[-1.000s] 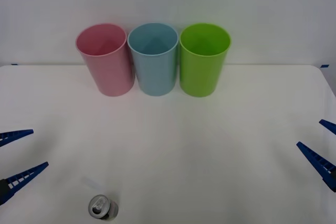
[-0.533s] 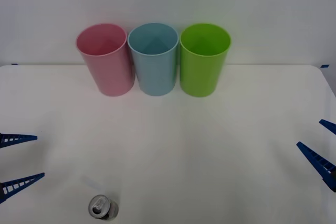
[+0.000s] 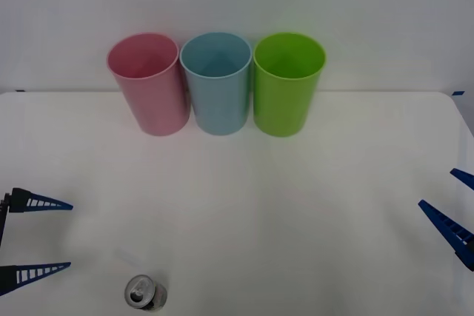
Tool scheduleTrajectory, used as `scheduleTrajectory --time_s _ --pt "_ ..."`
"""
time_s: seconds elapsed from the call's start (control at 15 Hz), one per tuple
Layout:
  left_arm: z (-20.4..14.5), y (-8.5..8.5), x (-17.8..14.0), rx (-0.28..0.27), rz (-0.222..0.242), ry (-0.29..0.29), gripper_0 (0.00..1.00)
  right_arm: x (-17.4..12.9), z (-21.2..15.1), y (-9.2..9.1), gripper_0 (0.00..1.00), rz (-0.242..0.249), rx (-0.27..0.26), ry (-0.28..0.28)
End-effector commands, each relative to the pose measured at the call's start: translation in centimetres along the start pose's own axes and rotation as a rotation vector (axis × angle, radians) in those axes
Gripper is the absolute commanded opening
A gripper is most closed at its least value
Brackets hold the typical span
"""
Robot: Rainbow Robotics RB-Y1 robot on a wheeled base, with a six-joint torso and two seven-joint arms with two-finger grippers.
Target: Grasp the object on the table and drop it into the matching bin: aluminum can to the light blue bin, PET bottle to the pink bin.
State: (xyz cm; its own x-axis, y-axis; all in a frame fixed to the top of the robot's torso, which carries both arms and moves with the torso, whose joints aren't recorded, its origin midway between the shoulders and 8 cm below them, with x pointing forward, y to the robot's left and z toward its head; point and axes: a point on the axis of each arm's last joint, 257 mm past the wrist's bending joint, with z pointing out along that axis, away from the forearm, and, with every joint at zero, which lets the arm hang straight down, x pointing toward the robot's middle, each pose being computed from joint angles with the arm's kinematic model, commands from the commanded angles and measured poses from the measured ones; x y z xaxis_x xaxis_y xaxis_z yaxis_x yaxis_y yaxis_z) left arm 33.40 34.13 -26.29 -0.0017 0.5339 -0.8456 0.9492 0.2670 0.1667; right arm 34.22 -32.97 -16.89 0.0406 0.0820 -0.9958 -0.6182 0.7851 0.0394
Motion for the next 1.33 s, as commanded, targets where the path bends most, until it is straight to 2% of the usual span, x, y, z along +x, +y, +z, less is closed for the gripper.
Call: scheduleTrajectory --time_s 0.07,0.2,0.53,0.87,1.2,1.33 --pt "0.2 0.4 0.6 0.031 0.029 0.057 1.0 0.0 0.0 0.0 1.0 0.0 0.0 0.0" --pt "0.3 0.6 1.0 0.039 0.039 0.085 1.0 0.0 0.0 0.0 1.0 0.0 0.0 0.0" --pt "2.4 -2.0 1.6 0.134 0.04 0.098 1.0 0.0 0.0 0.0 1.0 0.0 0.0 0.0" --pt "3.6 -4.8 2.9 0.205 0.031 0.108 1.0 0.0 0.0 0.0 1.0 0.0 0.0 0.0" --pt "3.4 -6.8 3.6 0.236 0.033 0.123 1.0 0.0 0.0 0.0 1.0 0.0 0.0 0.0" --pt "4.0 -8.0 3.3 0.26 0.027 0.102 1.0 0.0 0.0 0.0 1.0 0.0 0.0 0.0"
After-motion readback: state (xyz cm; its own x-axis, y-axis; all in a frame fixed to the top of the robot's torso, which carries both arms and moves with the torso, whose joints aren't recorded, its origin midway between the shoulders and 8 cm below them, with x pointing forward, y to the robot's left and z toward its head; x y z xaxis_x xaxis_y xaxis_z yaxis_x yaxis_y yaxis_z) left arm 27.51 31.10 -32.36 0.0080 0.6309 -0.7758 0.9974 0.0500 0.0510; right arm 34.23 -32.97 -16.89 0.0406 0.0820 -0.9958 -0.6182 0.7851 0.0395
